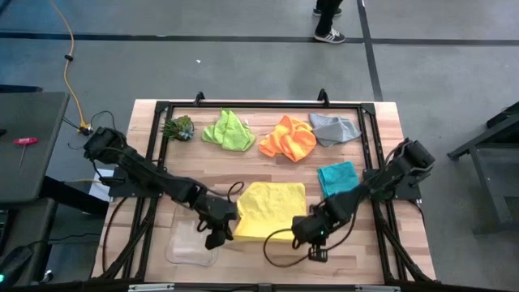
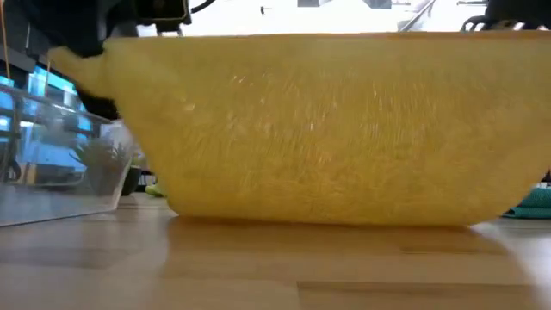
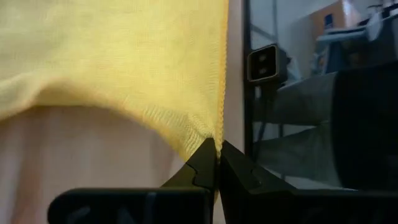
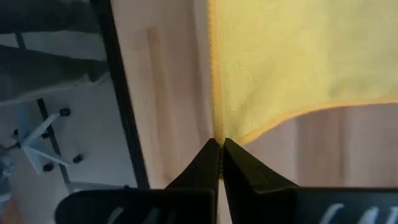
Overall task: Fold microfiber towels
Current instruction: Fold the yellow towel
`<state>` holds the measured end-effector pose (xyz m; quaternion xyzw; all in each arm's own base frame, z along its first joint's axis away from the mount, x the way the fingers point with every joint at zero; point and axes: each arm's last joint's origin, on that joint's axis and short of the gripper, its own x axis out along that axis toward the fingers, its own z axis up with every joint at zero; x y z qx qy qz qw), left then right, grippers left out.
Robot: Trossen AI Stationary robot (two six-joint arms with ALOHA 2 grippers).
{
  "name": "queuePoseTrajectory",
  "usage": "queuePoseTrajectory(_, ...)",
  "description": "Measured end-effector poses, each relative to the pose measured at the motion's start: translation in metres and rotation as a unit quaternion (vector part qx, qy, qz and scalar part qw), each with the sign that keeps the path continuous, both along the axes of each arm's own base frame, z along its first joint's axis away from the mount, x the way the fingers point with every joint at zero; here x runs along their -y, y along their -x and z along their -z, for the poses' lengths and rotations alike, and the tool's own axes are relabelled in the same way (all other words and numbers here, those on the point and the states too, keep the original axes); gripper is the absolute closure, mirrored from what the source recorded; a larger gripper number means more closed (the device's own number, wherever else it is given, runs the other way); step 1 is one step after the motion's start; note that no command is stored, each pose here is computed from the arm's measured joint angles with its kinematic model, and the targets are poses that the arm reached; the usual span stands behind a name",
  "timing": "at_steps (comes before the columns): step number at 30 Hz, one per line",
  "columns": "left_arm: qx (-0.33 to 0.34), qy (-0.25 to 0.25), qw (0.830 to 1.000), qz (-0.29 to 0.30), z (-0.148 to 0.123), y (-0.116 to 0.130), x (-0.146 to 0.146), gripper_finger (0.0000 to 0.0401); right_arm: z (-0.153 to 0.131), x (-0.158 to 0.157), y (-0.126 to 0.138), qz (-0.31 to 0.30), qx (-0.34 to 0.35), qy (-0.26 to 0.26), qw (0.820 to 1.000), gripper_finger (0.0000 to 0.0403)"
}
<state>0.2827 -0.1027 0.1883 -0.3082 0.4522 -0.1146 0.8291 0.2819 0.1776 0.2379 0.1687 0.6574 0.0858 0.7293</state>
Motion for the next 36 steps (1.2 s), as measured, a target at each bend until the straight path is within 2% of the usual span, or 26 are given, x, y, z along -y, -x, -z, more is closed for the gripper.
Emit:
queuePoseTrajectory(5,-0.003,-0.036,0.999,0.008,-0.007,0.007,-0.015,0.0401,-0.015,0.025,-0.005,0.017,0.035,0.014,0.999,0.0403)
queuePoseTrajectory(10,0.007,-0.067,0.998,0.015,-0.012,0.009,-0.032,0.0401,-0.020,0.036,-0.005,-0.008,0.051,0.021,0.998,0.0403)
queuePoseTrajectory(16,0.032,-0.104,0.994,-0.009,-0.017,0.005,-0.065,0.0401,-0.018,0.065,0.000,-0.001,-0.003,0.083,0.997,0.0403)
queuePoseTrajectory(24,0.033,-0.121,0.992,-0.034,-0.018,0.005,-0.092,0.0401,-0.020,0.090,-0.008,0.021,0.010,0.098,0.995,0.0403)
queuePoseTrajectory(27,0.065,-0.122,0.989,-0.049,-0.038,0.012,-0.100,0.0401,-0.037,0.096,0.000,0.029,0.039,0.095,0.994,0.0403)
queuePoseTrajectory(30,0.094,-0.154,0.981,-0.071,-0.068,0.022,-0.113,0.0401,-0.060,0.108,0.016,0.055,0.079,0.128,0.987,0.0403)
queuePoseTrajectory(36,0.179,-0.281,0.935,-0.119,-0.138,0.042,-0.143,0.0401,-0.106,0.140,0.054,0.147,0.179,0.192,0.954,0.0403)
